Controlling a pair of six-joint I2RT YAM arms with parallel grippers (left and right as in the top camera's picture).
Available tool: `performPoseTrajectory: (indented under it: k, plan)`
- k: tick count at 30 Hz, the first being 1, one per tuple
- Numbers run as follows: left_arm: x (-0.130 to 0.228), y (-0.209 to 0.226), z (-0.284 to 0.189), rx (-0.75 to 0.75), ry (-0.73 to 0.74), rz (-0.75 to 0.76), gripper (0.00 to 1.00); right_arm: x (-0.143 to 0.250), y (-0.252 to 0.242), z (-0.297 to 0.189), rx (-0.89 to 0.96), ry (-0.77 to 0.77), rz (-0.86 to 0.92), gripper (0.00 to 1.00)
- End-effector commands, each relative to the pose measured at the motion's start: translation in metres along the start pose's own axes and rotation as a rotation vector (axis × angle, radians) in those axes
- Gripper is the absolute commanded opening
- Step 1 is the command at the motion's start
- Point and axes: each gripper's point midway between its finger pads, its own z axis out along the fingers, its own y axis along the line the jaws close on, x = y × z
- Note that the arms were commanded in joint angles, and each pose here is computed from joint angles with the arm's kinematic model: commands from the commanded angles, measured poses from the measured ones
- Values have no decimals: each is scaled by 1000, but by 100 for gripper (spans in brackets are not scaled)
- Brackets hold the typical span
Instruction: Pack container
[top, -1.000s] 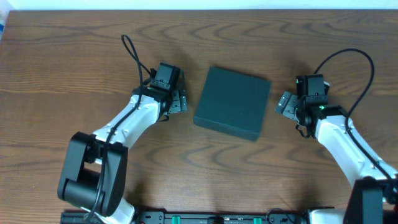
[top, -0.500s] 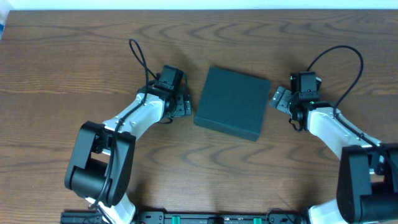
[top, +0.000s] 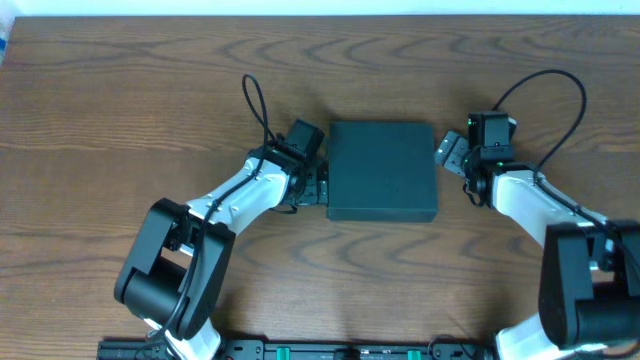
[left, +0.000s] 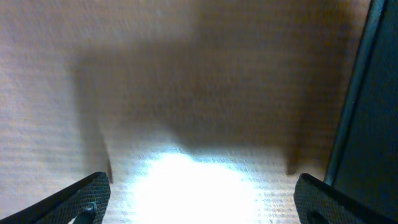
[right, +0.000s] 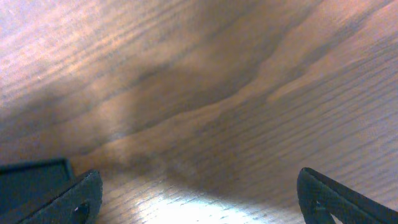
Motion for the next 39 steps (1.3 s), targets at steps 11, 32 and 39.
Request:
performPoseTrajectory:
  k: [11, 32, 39]
  plan:
    - [-8, 18, -4, -82, -36, -84, 95, 27, 16, 16, -99, 114, 37, 99]
    - [-44, 42, -4, -36, -107, -111, 95, 74, 47, 3, -122, 243, 21, 99]
    - [-53, 34, -5, 8, -141, -100, 95, 92, 26, -7, -44, 332, 21, 99]
